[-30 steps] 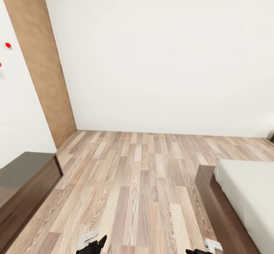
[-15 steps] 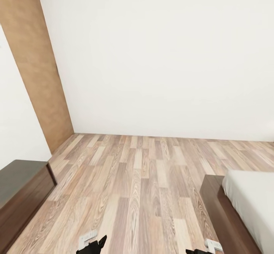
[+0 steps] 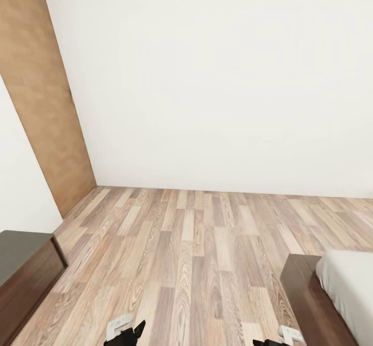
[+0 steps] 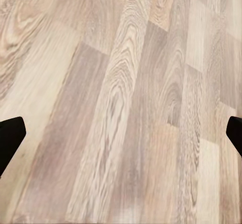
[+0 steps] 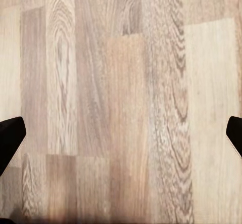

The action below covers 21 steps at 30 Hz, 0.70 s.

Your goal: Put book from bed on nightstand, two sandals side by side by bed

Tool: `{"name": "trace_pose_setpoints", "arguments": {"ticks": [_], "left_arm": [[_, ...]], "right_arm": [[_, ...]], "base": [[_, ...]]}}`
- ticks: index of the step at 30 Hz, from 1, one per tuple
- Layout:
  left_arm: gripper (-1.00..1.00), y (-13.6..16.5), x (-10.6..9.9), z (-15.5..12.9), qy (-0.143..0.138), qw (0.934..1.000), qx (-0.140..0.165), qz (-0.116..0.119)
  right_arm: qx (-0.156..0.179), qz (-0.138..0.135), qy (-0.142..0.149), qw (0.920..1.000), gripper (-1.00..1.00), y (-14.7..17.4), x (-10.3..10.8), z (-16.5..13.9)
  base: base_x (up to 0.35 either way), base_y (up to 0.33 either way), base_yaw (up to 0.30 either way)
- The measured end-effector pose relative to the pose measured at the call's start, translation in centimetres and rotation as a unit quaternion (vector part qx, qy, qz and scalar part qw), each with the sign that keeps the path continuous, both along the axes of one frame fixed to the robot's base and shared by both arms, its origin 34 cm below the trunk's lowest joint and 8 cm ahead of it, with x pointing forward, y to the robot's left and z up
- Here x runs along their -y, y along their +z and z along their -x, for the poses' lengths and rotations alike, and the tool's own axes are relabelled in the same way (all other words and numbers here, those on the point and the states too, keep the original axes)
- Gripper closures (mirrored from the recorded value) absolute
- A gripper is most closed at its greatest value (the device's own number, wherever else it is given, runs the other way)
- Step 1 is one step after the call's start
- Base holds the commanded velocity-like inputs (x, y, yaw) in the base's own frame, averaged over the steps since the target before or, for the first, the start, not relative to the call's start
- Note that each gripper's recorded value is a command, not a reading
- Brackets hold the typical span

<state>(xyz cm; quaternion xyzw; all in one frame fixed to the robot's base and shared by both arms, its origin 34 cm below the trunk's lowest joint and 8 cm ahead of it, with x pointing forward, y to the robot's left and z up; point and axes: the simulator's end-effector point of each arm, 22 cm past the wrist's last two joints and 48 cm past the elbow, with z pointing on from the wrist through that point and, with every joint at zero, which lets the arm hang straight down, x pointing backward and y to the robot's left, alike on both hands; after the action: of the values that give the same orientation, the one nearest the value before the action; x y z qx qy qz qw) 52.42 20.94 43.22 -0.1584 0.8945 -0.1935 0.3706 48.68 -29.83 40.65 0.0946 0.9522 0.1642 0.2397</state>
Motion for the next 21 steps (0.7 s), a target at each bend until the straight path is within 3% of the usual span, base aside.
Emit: {"name": "trace_pose_setpoints", "arguments": {"ticks": [21], "left_arm": [[-1.0, 0.01, 0.0, -0.01, 0.0, 1.0, 0.0, 0.0]], "right_arm": [[0.0, 0.0, 0.0, 1.0, -1.0, 0.01, 0.01, -0.02]], "base": [[0.333, 0.0, 0.0]]}}
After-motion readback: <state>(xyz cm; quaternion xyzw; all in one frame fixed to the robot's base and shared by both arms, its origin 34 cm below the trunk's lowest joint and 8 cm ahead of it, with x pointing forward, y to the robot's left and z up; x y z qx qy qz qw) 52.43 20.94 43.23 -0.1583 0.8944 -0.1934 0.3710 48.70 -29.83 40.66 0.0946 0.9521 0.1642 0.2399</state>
